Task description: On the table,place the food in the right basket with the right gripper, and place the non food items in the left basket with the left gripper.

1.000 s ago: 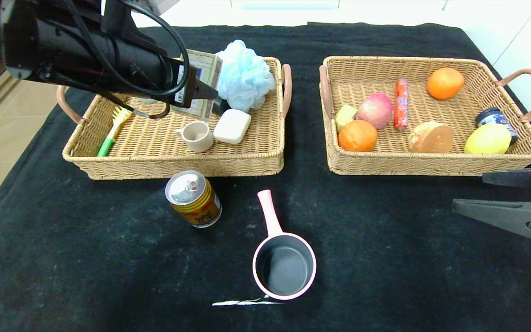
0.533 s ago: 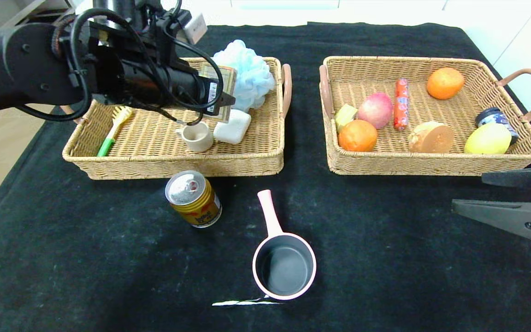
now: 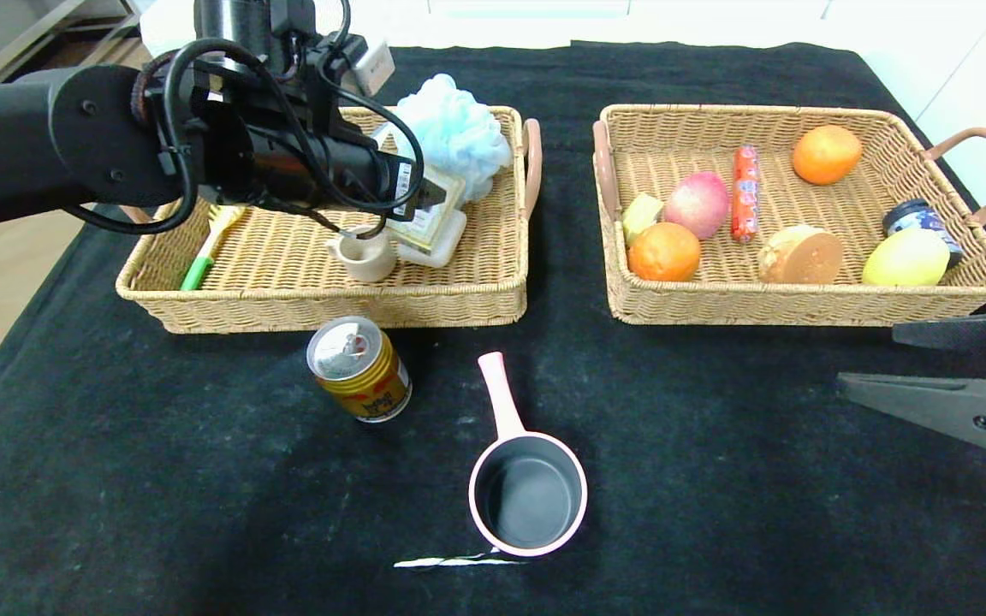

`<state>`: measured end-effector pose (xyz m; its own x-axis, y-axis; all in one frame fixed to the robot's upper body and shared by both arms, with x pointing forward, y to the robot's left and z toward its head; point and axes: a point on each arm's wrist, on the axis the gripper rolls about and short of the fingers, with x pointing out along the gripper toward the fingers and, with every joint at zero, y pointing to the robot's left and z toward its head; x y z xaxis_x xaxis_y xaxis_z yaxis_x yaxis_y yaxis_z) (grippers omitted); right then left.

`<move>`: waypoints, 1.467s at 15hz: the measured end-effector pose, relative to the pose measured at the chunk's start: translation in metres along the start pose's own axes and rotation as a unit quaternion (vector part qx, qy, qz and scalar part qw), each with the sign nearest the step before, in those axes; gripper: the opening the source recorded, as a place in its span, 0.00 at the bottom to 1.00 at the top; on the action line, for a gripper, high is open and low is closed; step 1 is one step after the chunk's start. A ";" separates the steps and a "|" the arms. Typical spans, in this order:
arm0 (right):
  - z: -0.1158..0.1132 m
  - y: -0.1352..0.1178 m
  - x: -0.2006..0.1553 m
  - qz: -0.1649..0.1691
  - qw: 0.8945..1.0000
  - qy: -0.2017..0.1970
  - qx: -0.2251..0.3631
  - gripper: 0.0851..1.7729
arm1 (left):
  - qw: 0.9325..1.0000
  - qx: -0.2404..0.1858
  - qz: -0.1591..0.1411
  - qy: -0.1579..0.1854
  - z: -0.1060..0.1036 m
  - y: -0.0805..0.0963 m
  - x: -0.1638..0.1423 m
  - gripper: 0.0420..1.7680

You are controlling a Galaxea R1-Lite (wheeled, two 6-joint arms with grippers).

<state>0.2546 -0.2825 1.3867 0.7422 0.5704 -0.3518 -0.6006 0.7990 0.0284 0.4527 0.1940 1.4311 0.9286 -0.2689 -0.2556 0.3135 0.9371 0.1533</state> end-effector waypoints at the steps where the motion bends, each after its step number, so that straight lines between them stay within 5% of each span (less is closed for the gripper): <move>1: 0.000 0.000 0.000 0.000 1.000 0.000 0.000 0.96 | 1.000 0.000 0.000 0.000 0.000 0.000 0.000 0.76; 10: 0.000 0.000 0.000 -0.001 1.000 -0.001 0.000 0.96 | 1.000 0.003 -0.001 0.008 0.000 -0.002 -0.004 0.90; 22: -0.001 0.000 0.001 0.001 1.000 0.002 0.001 0.96 | 0.988 0.013 -0.040 0.146 0.000 -0.013 -0.098 0.95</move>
<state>0.2550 -0.2821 1.3856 0.7396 0.5712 -0.3561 -0.6017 0.7981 0.0306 0.3573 0.2087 1.4540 0.8051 -0.2626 -0.5318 0.3925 0.9081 0.1457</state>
